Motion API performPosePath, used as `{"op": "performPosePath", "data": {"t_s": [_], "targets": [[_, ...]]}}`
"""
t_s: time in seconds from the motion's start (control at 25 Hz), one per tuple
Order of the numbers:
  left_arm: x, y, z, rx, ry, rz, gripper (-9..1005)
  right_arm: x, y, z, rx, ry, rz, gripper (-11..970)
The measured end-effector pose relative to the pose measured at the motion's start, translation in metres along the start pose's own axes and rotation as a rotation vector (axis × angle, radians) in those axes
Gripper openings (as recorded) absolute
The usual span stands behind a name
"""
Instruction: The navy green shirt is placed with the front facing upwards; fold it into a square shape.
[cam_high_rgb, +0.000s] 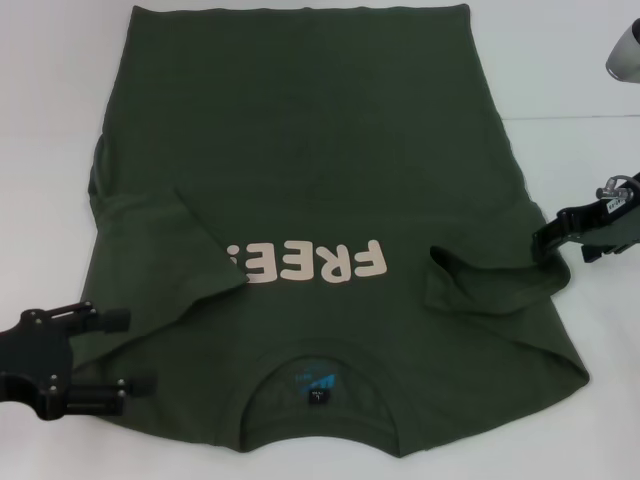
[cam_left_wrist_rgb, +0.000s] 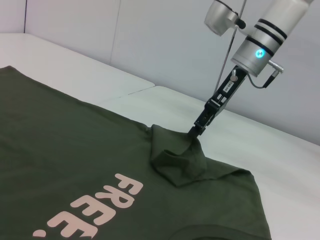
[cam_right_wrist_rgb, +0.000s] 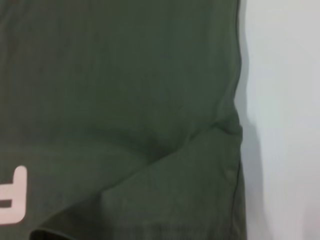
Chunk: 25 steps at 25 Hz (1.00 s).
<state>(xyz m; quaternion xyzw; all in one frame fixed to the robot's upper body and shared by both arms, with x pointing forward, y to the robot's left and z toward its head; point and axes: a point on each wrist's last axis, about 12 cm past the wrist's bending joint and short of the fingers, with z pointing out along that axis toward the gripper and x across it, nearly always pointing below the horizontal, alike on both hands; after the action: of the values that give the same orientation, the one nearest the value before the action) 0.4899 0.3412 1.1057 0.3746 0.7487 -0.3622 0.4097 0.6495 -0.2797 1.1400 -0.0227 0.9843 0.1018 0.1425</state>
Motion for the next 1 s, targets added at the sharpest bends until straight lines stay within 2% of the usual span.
{"op": "performPosePath", "data": {"t_s": [0.72, 1.0], "targets": [[-0.004, 0.002, 0.003, 0.002, -0.003, 0.01, 836, 0.003, 0.001, 0.017, 0.005, -0.053, 0.018, 720], [-0.004, 0.002, 0.003, 0.003, -0.002, 0.01, 834, 0.003, 0.004, 0.019, 0.01, -0.059, 0.003, 576]]}}
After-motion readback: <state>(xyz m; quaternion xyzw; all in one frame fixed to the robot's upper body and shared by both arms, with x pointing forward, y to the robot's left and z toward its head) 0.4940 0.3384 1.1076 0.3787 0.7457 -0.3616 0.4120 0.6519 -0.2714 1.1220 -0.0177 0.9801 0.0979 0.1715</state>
